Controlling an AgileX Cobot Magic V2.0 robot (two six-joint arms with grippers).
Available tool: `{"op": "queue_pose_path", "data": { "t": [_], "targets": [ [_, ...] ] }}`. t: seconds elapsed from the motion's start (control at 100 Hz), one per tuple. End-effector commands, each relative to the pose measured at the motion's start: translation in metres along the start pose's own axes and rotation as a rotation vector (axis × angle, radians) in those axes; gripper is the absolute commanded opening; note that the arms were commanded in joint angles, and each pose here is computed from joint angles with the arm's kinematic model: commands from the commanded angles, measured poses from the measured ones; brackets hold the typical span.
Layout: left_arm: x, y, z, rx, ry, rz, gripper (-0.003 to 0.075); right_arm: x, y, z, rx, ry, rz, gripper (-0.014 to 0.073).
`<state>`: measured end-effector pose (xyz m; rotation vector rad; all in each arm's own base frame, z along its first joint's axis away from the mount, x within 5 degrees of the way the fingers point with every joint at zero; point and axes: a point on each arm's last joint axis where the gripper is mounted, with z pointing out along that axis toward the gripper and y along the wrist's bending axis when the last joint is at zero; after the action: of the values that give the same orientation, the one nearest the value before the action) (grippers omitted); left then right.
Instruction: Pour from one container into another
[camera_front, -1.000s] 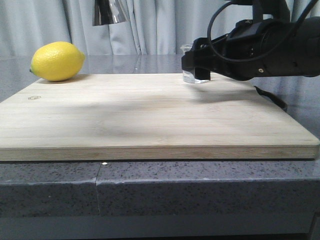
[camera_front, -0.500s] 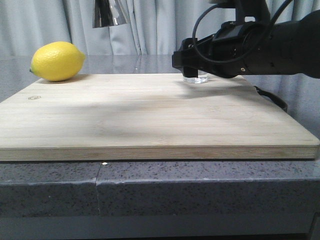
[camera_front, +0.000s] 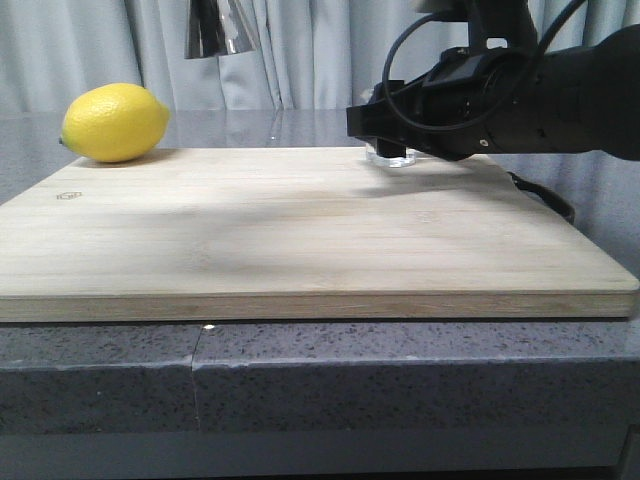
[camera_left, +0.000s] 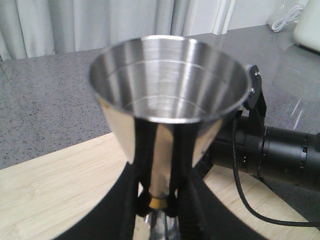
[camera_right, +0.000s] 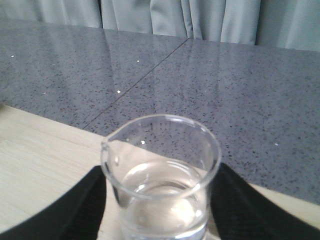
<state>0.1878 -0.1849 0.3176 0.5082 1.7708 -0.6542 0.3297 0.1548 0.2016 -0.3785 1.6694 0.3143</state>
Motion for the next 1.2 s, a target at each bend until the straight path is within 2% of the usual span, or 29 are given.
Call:
{"op": "queue_pose_path", "data": {
  "t": [0.0, 0.25, 0.51, 0.83, 1.01, 1.19],
  "targets": [
    [-0.024, -0.003, -0.008, 0.000, -0.129, -0.003, -0.0020, -0.031, 0.000, -0.002, -0.003, -0.153, -0.014, 0.0332],
    [-0.024, -0.003, -0.008, 0.000, -0.129, -0.003, -0.0020, -0.031, 0.000, -0.002, -0.003, -0.153, -0.014, 0.0197],
    [-0.023, -0.003, -0.008, 0.001, -0.128, -0.003, -0.0020, -0.030, 0.000, -0.004, -0.009, -0.156, -0.021, 0.0181],
    [-0.023, -0.003, -0.008, 0.001, -0.122, -0.003, -0.0020, -0.090, 0.011, -0.039, -0.084, -0.328, -0.110, 0.0181],
    [-0.020, -0.003, -0.006, 0.001, -0.109, -0.002, -0.0020, -0.118, 0.014, -0.064, -0.108, -0.357, -0.171, 0.0181],
    [-0.009, -0.003, 0.004, 0.004, -0.035, 0.001, -0.0019, -0.140, 0.022, -0.088, -0.143, -0.388, -0.231, 0.0181]
  ]
}}
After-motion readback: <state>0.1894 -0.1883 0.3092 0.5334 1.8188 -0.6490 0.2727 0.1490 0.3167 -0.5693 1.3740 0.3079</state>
